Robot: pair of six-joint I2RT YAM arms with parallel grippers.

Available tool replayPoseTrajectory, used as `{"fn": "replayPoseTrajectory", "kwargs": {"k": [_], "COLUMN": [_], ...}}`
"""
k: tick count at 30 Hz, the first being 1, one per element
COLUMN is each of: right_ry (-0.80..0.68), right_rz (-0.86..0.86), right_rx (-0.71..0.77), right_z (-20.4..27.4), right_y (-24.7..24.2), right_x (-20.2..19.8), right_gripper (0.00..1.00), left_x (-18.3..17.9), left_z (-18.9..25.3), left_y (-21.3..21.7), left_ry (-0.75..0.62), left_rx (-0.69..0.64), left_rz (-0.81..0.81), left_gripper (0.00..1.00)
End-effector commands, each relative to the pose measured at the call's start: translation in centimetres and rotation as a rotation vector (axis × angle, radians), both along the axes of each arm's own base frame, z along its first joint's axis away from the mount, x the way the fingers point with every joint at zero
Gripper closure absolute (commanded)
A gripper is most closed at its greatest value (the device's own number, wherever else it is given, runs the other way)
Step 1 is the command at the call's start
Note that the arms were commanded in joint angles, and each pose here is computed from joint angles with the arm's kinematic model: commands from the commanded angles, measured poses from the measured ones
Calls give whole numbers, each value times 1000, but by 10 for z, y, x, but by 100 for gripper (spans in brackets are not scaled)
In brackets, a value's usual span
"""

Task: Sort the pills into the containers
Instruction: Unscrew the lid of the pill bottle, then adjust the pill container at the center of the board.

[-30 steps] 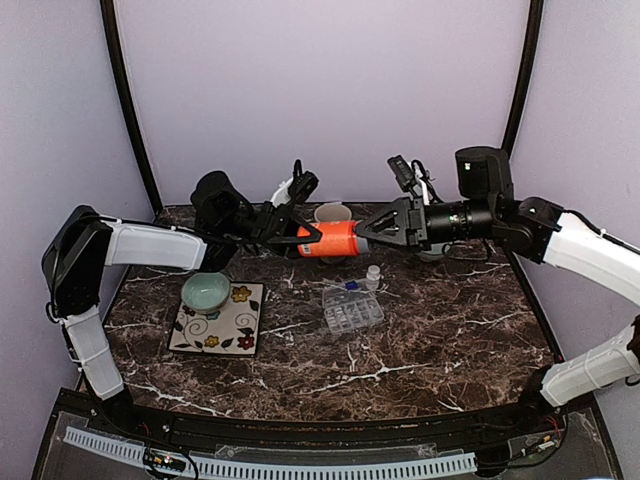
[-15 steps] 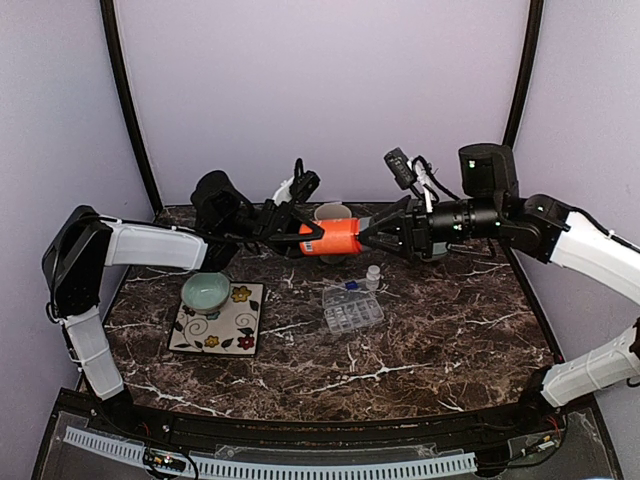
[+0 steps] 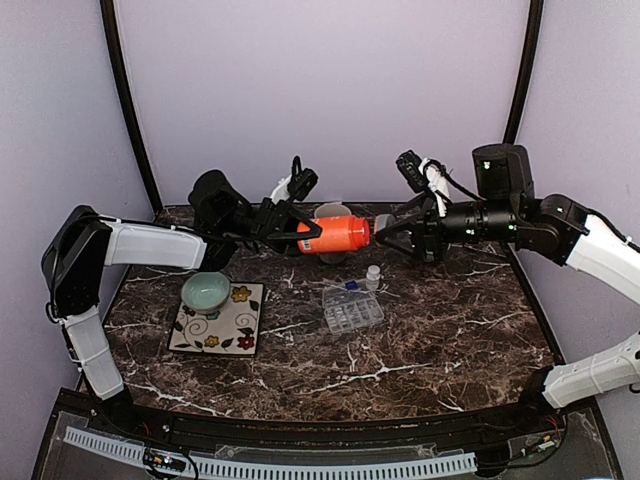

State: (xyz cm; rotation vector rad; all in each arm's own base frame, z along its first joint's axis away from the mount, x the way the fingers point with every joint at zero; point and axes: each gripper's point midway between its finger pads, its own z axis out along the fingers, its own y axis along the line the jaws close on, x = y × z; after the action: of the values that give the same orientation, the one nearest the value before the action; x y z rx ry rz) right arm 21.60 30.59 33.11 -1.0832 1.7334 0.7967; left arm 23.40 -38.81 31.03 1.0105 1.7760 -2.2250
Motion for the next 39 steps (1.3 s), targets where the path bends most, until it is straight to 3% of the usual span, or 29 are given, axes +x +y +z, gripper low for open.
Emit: {"fn": "replayPoseTrajectory", "kwargs": {"k": [1,8,27,39], "right_ry": [-38,17,278,440], "right_rz": [-31,-170,-474,-735], "right_rx": [26,27,-96,-203], "right_z": [13,2,-119,-210], "right_y": [-4,-16,-19,-61], "right_x": [1,16,97,109], "right_gripper": [90,91,94,97], "left_x": [-12,-12,-35,-45], "left_z": [26,7,-36,-42], "left_y": [9,12,37,44], "left_ry": [-95,-96,-61,-52], "left_rx": [-64,-44,-48,-62], "left_rz": [-2,51,187,200], "left_gripper": [100,100,100,100]}}
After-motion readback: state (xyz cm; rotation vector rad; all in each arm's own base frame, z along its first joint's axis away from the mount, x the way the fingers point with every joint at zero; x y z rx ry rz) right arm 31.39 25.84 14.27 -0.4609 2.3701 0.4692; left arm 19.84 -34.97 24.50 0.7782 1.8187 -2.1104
